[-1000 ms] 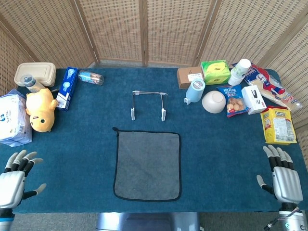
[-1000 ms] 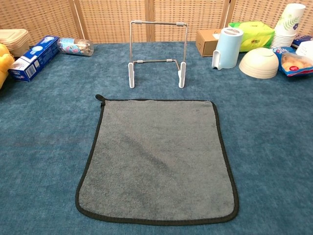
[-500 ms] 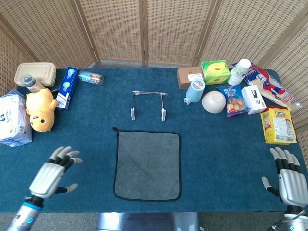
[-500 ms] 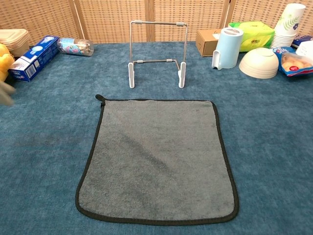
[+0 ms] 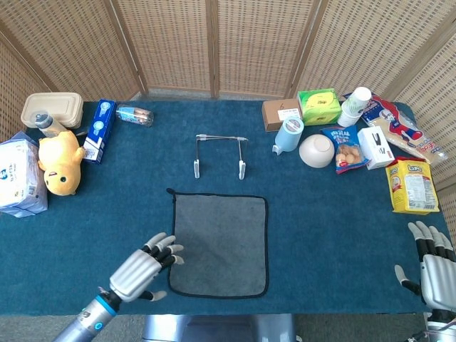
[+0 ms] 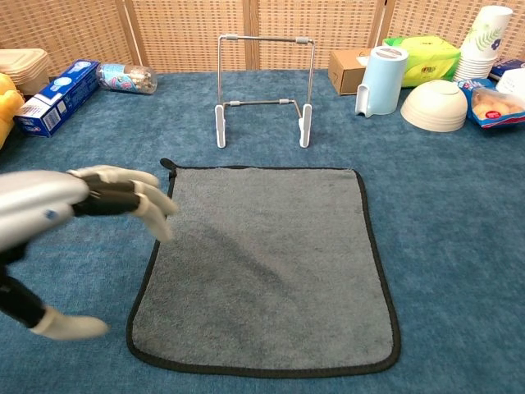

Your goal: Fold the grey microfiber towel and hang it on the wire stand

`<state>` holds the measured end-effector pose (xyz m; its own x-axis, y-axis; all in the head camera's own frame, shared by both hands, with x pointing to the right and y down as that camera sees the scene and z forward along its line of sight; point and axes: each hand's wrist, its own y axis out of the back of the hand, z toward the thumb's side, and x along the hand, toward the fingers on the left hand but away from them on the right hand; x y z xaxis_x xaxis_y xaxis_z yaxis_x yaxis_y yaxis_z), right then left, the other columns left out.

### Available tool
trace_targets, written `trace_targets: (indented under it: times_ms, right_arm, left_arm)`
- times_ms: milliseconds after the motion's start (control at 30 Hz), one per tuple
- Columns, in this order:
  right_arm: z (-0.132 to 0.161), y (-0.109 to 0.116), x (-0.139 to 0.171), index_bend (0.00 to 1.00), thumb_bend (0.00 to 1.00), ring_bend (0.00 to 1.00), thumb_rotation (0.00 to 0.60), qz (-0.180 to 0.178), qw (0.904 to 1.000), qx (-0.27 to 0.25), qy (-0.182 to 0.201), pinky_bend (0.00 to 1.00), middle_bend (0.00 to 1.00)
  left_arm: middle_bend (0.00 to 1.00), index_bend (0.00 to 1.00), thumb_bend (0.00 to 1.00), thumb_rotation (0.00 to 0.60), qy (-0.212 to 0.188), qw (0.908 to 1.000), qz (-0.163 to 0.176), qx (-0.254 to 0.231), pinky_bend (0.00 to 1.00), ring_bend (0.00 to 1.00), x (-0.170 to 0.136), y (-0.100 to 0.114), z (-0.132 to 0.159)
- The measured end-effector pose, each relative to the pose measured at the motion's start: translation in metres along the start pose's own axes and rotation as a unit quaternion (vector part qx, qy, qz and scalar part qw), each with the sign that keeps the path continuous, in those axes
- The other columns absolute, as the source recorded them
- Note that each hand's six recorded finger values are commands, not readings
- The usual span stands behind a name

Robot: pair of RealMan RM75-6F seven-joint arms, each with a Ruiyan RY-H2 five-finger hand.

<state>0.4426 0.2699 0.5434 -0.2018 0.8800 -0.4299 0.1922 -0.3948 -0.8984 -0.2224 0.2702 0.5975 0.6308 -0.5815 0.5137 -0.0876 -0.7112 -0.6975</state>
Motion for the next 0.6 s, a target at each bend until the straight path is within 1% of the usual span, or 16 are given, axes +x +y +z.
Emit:
trace_targets:
  times_ms: [167,333,500,600]
  right_arm:
    - [-0.006,0.002,0.001,0.07,0.28,0.0,0.6,-0.001,1.0,0.001,-0.005,0.0,0.08]
    - [-0.011,0.004,0.001,0.07,0.28,0.0,0.6,-0.003,1.0,0.001,-0.009,0.0,0.08]
    - [-0.018,0.005,0.002,0.07,0.28,0.0,0.6,-0.002,0.9999,0.001,-0.015,0.0,0.08]
    - [-0.021,0.006,0.002,0.07,0.28,0.0,0.6,-0.002,0.9998,0.001,-0.018,0.0,0.08]
  left_arm:
    - [0.19,0.28,0.1,0.6,-0.016,0.9999,-0.005,0.001,0.03,0.1,0.015,-0.014,0.019]
    - [0.19,0.28,0.1,0.6,-0.027,0.9995,-0.018,0.006,0.02,0.1,0.032,-0.031,0.038]
    - [0.19,0.28,0.1,0.6,-0.029,0.9989,-0.034,0.015,0.02,0.1,0.045,-0.049,0.048]
    - [0.19,0.28,0.1,0.6,-0.027,0.9987,-0.041,0.013,0.02,0.1,0.052,-0.059,0.053]
